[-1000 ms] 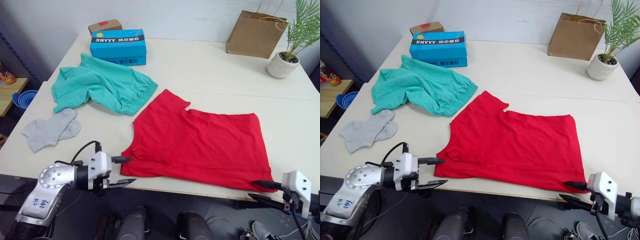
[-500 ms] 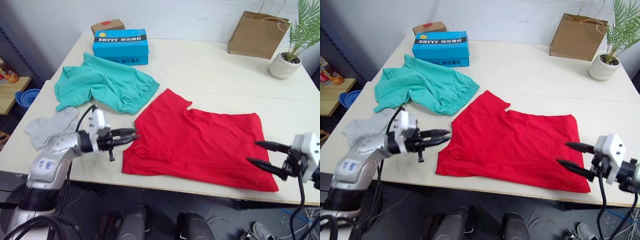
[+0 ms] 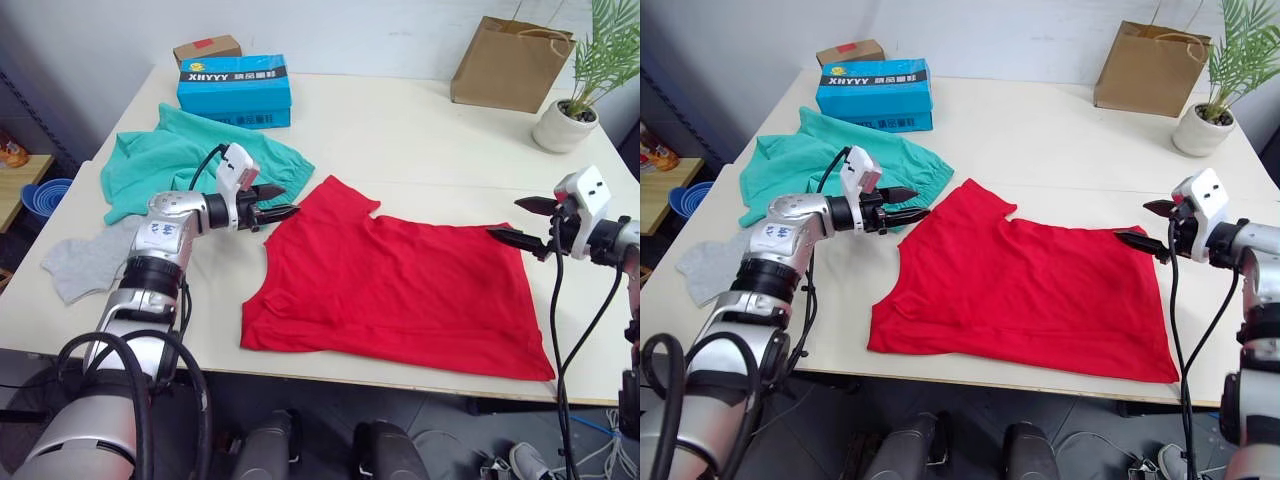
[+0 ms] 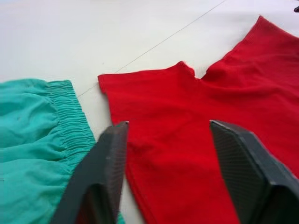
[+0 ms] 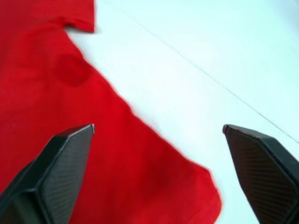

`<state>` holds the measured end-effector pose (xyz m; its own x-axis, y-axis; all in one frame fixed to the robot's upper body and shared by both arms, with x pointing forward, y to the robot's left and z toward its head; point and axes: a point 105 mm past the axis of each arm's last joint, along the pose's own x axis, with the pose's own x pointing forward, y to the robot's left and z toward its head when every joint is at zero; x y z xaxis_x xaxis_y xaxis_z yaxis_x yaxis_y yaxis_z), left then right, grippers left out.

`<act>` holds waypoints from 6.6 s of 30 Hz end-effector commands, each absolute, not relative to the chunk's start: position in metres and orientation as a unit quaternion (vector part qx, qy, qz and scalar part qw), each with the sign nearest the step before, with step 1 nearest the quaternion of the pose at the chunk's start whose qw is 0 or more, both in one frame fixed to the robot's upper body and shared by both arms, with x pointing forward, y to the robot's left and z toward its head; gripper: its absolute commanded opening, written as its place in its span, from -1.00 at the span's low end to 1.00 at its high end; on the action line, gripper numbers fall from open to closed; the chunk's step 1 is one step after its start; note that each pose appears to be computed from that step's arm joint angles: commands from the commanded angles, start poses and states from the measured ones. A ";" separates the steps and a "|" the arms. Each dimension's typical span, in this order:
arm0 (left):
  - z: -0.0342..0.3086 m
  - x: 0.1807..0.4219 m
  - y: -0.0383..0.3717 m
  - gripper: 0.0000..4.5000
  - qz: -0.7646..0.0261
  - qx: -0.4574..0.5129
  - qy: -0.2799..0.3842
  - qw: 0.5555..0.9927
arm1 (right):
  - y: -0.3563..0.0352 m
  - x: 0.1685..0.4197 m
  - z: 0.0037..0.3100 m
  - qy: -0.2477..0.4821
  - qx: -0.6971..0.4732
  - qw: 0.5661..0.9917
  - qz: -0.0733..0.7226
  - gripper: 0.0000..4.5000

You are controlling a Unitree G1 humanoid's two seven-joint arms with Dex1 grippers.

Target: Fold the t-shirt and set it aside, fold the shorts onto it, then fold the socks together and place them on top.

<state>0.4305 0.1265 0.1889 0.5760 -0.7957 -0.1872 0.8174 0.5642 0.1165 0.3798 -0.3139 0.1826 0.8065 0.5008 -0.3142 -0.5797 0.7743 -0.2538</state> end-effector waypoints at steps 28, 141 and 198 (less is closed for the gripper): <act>0.168 0.458 0.104 -0.70 -0.368 0.078 0.122 0.918 | -0.316 0.405 0.175 0.162 -0.183 0.942 0.231 -0.69; 0.189 0.428 0.075 -0.97 -0.533 0.109 -0.006 0.839 | -0.259 0.250 0.169 -0.063 -0.208 0.931 0.294 1.00; 0.185 0.354 0.116 0.96 -0.656 0.045 0.130 0.742 | -0.221 0.261 0.184 -0.013 -0.095 0.896 0.434 1.00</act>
<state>0.3582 0.1208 0.1749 0.0985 -0.9638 -0.2477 0.9892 0.1221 -0.0817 0.2630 -0.2242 0.1661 0.6297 0.7680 -0.1168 -0.7764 0.6169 -0.1291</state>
